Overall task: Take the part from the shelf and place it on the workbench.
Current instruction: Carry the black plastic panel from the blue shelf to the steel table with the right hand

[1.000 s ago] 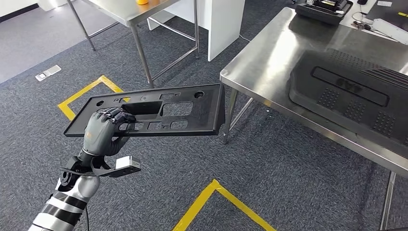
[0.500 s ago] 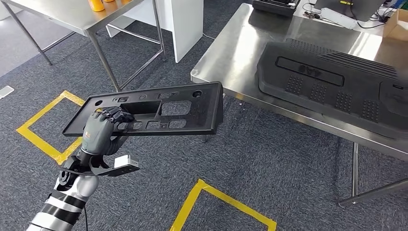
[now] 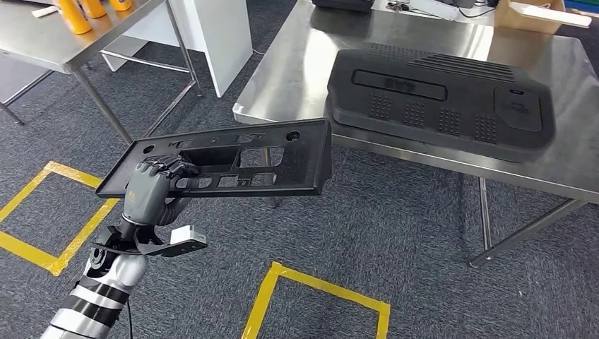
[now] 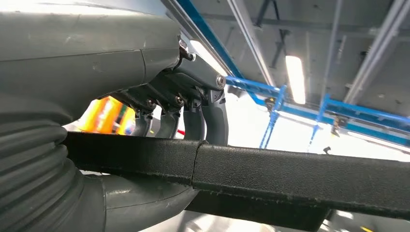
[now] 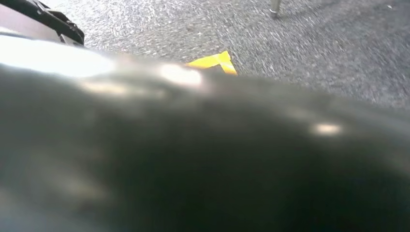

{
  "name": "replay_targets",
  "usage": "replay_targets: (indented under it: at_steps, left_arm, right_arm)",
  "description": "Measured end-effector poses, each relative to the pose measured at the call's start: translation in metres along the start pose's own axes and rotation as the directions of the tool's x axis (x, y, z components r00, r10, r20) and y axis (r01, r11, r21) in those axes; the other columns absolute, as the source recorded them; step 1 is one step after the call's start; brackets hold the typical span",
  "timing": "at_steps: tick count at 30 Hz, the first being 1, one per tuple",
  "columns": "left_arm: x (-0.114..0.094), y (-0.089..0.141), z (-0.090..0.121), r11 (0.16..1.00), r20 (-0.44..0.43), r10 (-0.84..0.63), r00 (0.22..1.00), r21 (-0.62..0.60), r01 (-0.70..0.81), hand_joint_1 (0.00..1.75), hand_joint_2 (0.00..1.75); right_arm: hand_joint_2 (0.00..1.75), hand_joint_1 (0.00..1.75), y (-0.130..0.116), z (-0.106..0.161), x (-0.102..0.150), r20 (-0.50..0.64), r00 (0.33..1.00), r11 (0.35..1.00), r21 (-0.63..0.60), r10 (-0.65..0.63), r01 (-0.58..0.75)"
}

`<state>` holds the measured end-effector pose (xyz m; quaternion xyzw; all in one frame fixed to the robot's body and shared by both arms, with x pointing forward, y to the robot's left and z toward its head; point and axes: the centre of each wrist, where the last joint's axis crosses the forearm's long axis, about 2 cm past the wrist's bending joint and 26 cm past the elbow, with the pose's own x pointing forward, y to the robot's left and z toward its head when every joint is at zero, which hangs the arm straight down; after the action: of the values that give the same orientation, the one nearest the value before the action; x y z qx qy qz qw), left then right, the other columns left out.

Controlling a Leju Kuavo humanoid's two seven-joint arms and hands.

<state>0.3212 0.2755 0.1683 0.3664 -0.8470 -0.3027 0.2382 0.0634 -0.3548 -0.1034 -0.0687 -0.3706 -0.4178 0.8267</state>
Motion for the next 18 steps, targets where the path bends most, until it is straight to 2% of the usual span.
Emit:
replay_targets:
  at_steps: [13, 18]
  left_arm:
    - [-0.0001, -0.0010, 0.0031, 1.000, -0.005, 0.007, 1.000, -0.005, -0.007, 1.75, 1.75]
    - [0.0004, -0.0009, 0.0005, 1.000, -0.002, 0.009, 1.000, 0.000, -0.009, 1.75, 1.75]
  right_arm:
    - [0.00, 0.00, -0.0004, 0.0007, -0.0010, -0.002, 1.000, 1.000, -0.003, 0.001, -0.001]
    - [0.00, 0.00, -0.0046, 0.0035, -0.0045, -0.034, 0.999, 0.999, -0.041, 0.030, -0.032]
